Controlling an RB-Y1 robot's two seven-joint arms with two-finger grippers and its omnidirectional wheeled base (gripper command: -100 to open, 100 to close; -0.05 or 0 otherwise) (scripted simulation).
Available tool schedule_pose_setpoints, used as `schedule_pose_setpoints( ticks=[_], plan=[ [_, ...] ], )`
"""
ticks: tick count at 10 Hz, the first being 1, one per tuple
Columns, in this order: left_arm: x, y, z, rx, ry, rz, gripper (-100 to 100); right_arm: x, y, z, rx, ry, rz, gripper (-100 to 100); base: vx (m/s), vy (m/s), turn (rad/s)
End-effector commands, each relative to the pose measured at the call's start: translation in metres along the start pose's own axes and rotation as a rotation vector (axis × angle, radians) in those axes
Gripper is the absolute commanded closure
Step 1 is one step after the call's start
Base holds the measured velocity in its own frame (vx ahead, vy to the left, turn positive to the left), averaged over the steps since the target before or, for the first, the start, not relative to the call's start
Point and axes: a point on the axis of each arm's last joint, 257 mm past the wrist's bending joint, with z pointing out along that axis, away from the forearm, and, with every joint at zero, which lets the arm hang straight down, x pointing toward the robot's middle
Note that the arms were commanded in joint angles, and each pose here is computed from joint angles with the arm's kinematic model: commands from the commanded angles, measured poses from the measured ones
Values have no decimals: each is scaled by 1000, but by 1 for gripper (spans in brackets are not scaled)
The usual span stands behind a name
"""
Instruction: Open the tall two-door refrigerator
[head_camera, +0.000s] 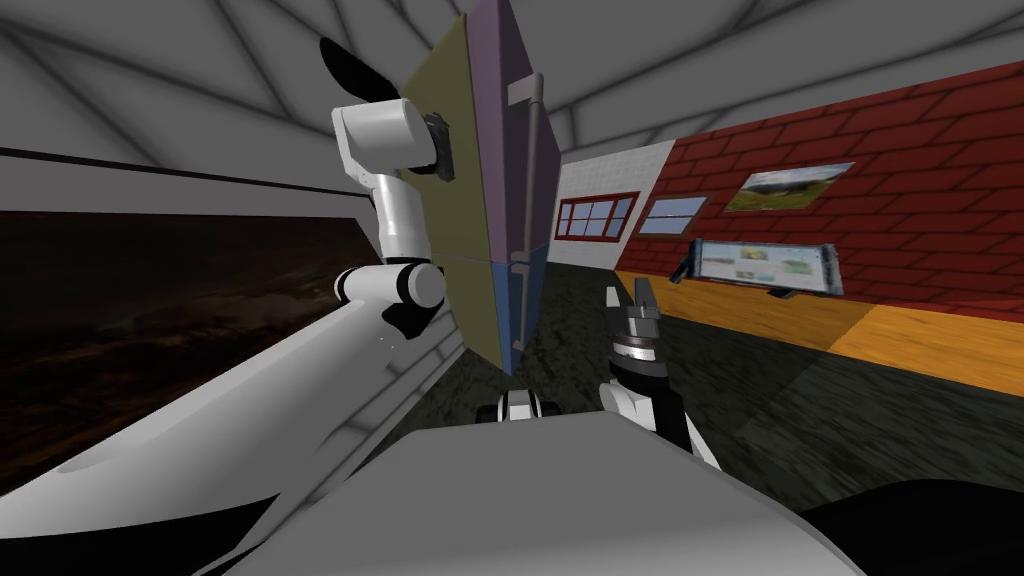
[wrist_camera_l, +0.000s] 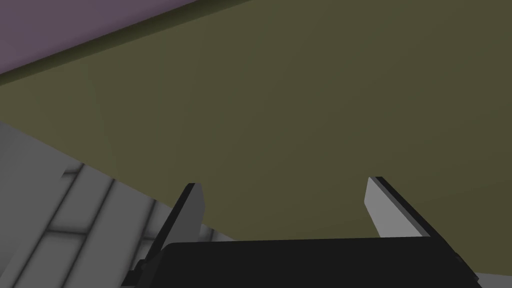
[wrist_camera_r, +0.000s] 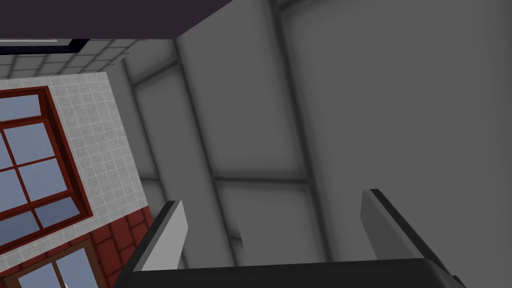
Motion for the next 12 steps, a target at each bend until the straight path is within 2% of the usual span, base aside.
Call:
schedule_pose_setpoints(
  ticks=[1,2,4,5,6,7,8,9,11,12],
  plan=[
    [14,-25,-5,37,22,-2,-100,0,0,0,0,0,0,0,5,0,7],
    [21,-11,-1,-32,48,-5,-100,0,0,0,0,0,0,0,16,-15,13],
    [23,-33,-7,-2,52,-4,-100,0,0,0,0,0,0,0,14,-24,16],
    [23,-33,-7,-2,52,-4,-100,0,0,0,0,0,0,0,-10,-4,29],
    [30,-23,-5,-64,79,-6,-100,0,0,0,0,0,0,0,-5,-10,11],
    [31,-40,-9,-40,81,-5,-100,0,0,0,0,0,0,0,14,-23,28],
    [37,-31,-7,-88,103,-6,-100,0,0,0,0,0,0,0,33,-36,-4],
    [39,-34,-10,-93,109,-5,-100,0,0,0,0,0,0,0,51,-36,27],
    [38,-49,-15,-68,107,-4,-100,0,0,0,0,0,0,0,1,-14,12],
    [40,-45,-13,-78,110,-4,-100,0,0,0,0,0,0,0,-15,6,7]
  ],
)
